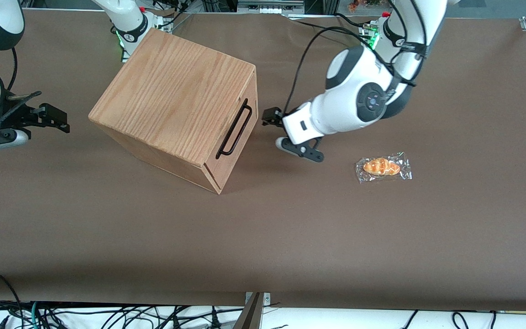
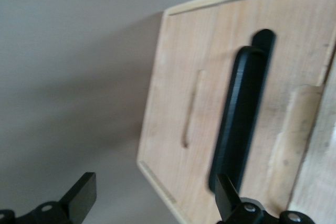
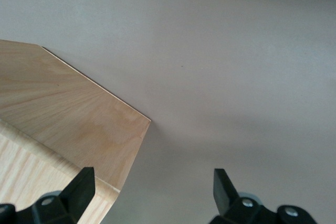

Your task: Open top drawer with left arm

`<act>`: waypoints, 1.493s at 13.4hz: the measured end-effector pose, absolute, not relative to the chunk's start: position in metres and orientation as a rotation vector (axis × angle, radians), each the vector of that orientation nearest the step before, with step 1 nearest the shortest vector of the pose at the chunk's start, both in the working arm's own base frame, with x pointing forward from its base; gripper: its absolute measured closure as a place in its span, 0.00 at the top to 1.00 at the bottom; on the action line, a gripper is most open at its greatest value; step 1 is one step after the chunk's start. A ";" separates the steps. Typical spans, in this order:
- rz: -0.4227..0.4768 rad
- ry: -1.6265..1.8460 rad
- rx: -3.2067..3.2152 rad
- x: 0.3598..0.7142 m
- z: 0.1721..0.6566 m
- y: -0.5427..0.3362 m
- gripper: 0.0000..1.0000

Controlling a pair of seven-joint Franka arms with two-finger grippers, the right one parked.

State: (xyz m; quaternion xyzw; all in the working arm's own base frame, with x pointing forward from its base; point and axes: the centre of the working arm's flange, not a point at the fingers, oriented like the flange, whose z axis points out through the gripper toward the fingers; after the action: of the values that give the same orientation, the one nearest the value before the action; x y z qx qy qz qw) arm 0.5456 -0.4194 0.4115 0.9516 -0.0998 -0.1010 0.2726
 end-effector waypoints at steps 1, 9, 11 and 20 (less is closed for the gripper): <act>-0.267 -0.265 2.544 0.542 0.408 -0.431 1.00; -0.314 -0.269 2.511 0.542 0.370 -0.469 1.00; -0.318 -0.275 2.510 0.541 0.366 -0.473 1.00; -0.324 -0.251 2.526 0.549 0.353 -0.467 1.00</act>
State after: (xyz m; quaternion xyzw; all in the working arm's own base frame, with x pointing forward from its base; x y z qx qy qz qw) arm 0.5493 -0.4665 0.3532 0.9455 -0.0941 -0.1214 0.2871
